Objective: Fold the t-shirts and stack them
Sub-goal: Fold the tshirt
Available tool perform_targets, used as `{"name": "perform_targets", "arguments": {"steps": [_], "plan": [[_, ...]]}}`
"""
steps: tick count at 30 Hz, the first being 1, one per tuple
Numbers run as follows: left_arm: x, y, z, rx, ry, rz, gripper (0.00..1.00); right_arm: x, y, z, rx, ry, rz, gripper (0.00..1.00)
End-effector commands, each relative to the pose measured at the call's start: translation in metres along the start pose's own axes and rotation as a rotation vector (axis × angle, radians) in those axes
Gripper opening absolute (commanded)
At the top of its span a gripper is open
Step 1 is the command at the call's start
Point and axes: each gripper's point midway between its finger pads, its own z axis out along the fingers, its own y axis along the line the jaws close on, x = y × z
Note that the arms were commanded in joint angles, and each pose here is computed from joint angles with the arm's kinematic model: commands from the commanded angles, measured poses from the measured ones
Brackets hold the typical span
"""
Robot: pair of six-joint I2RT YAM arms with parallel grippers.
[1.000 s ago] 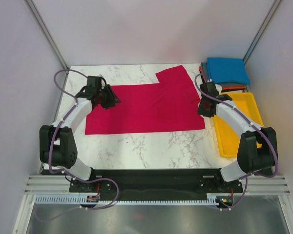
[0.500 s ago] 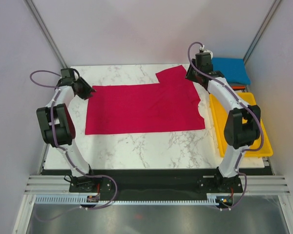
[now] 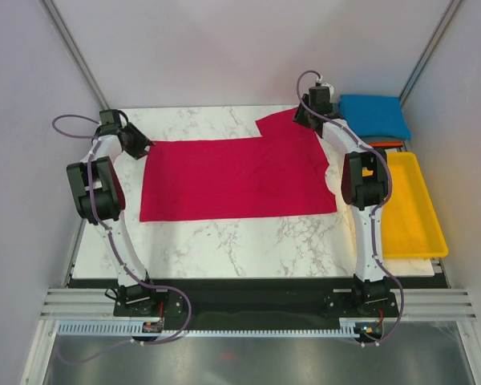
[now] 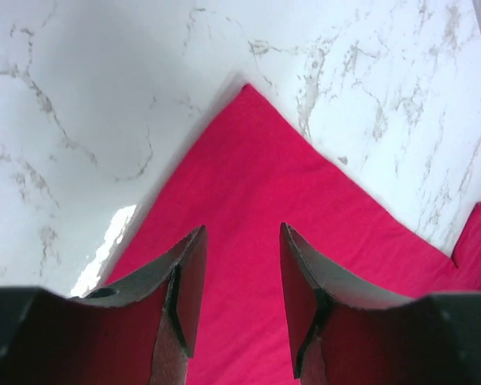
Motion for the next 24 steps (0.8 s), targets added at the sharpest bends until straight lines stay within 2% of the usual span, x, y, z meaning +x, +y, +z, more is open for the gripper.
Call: {"name": "perform_targets", "arguments": {"steps": [1,5,9,21,24], "plan": [[-0.021,-0.005,0.009,0.014,-0.048,-0.010,0.50,-0.041,0.016,0.008,-0.087,-0.131,0.080,0.49],[-0.024,0.005,0.022,-0.020,-0.057,0.000,0.50,-0.040,0.007,0.027,-0.104,-0.160,0.090,0.57],[-0.031,0.011,0.025,-0.059,-0.086,0.020,0.50,-0.044,-0.007,0.044,-0.084,-0.197,0.181,0.57],[-0.043,0.015,0.037,-0.085,-0.116,0.046,0.53,-0.039,-0.024,0.087,-0.046,-0.263,0.216,0.62],[-0.039,0.023,0.042,-0.111,-0.109,0.048,0.53,-0.025,-0.026,0.094,-0.040,-0.242,0.244,0.62]]}}
